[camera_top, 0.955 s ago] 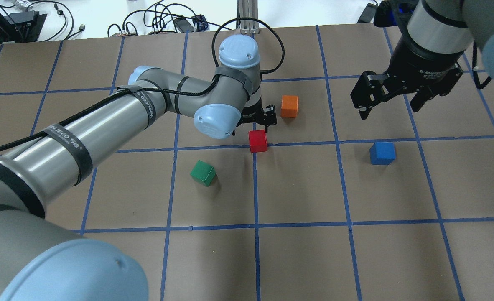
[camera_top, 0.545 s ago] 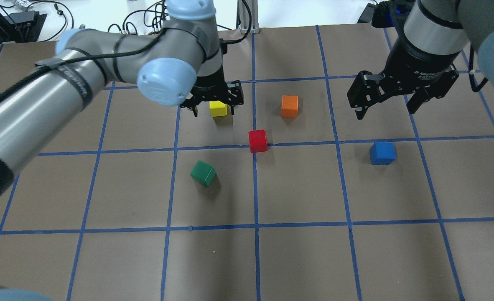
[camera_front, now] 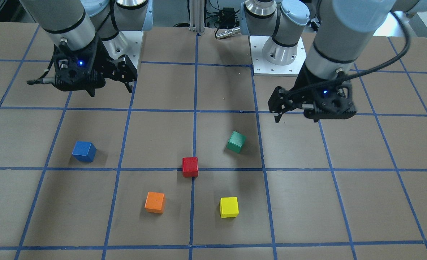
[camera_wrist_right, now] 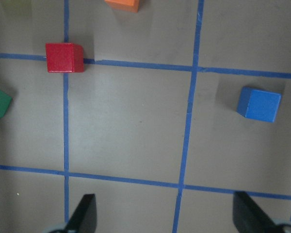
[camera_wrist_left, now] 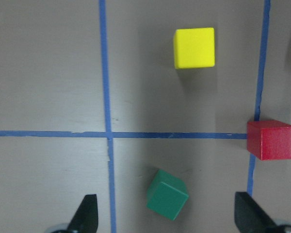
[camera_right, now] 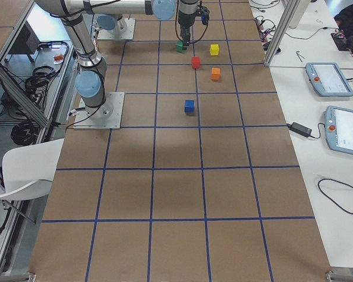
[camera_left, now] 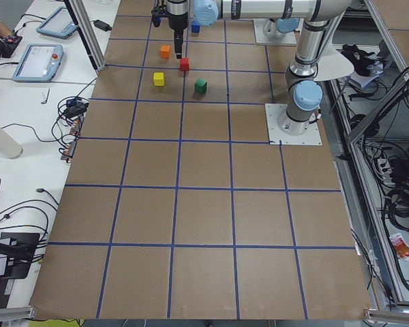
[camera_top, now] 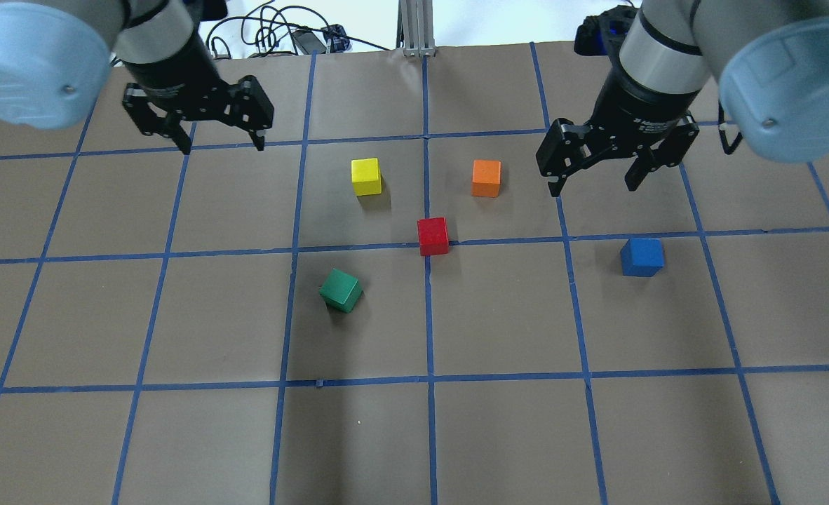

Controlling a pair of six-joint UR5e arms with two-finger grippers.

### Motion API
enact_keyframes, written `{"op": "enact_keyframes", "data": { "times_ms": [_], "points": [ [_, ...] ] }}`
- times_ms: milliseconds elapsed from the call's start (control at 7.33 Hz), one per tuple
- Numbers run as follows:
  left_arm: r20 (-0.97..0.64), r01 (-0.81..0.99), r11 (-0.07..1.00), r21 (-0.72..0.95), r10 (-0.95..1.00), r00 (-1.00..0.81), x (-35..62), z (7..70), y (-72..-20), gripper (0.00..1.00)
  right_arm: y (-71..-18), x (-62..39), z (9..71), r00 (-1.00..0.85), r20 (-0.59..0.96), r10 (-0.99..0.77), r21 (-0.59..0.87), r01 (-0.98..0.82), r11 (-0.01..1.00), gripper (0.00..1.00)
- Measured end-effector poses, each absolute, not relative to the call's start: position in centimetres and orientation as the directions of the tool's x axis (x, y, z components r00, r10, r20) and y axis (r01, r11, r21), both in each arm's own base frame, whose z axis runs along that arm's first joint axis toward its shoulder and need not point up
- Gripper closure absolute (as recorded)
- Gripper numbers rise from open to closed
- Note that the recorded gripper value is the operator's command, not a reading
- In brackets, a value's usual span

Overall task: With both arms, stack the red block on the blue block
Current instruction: 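Raise the left gripper back while the right gripper moves toward the red cube, then lower the right gripper onto the red cube and close it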

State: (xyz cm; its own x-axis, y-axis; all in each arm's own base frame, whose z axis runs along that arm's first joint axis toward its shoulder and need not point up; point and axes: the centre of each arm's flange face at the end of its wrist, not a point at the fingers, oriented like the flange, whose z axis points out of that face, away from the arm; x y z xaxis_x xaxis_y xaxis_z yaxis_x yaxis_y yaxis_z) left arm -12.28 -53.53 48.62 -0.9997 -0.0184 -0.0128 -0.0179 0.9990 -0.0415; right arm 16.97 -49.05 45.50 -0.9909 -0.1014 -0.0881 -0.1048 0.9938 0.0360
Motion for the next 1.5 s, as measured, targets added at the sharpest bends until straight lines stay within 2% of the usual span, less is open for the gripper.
{"op": "enact_keyframes", "data": {
  "times_ms": [682,955,1500],
  "points": [
    [-0.009,-0.018,0.999,-0.038,-0.018,-1.000,-10.2,51.6,-50.6,0.00,-53.6,26.1,37.0,-0.993,-0.048,-0.107,-0.027,-0.106,0.994,0.00],
    [-0.010,-0.016,1.000,-0.026,-0.017,-1.000,-10.2,51.7,-50.2,0.00,-54.4,29.7,33.4,-0.993,0.000,-0.116,-0.058,-0.115,0.992,0.00],
    [-0.011,-0.019,0.999,-0.030,-0.020,-1.000,-10.3,51.9,-50.2,0.00,-55.4,33.3,27.3,-0.998,0.000,-0.067,-0.048,-0.067,0.997,0.00]
  ]
}}
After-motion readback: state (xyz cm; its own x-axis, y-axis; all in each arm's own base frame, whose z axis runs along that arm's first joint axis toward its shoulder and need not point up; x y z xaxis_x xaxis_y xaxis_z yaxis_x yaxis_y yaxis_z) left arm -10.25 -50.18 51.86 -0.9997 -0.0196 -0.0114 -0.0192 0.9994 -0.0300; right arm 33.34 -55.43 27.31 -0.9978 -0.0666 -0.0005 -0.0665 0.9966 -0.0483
